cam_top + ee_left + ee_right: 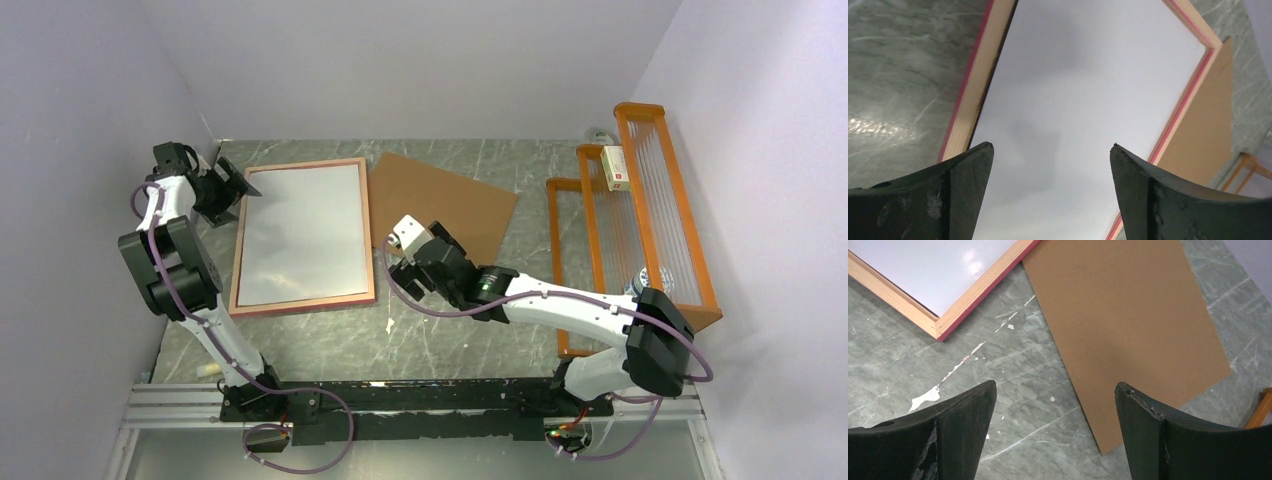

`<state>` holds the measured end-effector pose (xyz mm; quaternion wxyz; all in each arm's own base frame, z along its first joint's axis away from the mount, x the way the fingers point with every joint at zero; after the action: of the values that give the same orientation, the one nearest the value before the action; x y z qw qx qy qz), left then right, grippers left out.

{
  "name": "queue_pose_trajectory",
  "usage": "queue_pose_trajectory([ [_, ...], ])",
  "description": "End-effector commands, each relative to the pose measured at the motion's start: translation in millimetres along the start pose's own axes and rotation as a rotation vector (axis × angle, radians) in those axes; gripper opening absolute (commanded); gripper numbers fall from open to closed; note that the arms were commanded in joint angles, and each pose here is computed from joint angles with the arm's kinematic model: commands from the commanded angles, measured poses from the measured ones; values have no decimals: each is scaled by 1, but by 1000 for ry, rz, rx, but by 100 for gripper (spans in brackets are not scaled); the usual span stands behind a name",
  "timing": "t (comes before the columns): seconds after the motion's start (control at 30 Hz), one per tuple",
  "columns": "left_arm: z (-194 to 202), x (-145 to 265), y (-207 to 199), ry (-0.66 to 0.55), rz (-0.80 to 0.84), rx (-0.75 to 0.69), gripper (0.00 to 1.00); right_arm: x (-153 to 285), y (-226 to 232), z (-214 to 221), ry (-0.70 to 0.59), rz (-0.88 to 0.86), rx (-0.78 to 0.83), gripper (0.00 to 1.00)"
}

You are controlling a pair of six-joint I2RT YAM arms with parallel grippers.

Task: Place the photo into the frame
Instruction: Turn over the photo from the photo frame.

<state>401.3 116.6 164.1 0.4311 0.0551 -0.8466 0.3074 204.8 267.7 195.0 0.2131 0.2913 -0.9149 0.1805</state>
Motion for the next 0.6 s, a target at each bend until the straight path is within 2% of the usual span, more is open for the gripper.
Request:
queue_pose_trajectory([
  [0.0, -5, 7, 4, 1, -79, -20, 92, 0, -5, -20, -57, 21, -72, 92],
  [0.33, -4, -7, -6, 39, 63, 18, 93, -7, -16, -15, -39, 48, -142, 91],
  [0.43, -3, -3, -19, 49, 137, -5, 92, -13, -25, -13, -25, 71, -228, 91],
  [0.57, 3, 5, -43, 59, 159, -73, 92, -25, -44, -9, 20, 98, -355, 90],
])
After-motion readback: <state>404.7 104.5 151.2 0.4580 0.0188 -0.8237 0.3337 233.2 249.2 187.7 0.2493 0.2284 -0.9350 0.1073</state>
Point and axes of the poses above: each gripper's point midway between its finger pads, its own x axis back along the fingers, its own y axis along the line the jaws close on, z = x × y, the point moved 7 cm from there along x, back along the fingers, and after that the axes turned 7 degrees about -x, right-handed, at the moved point
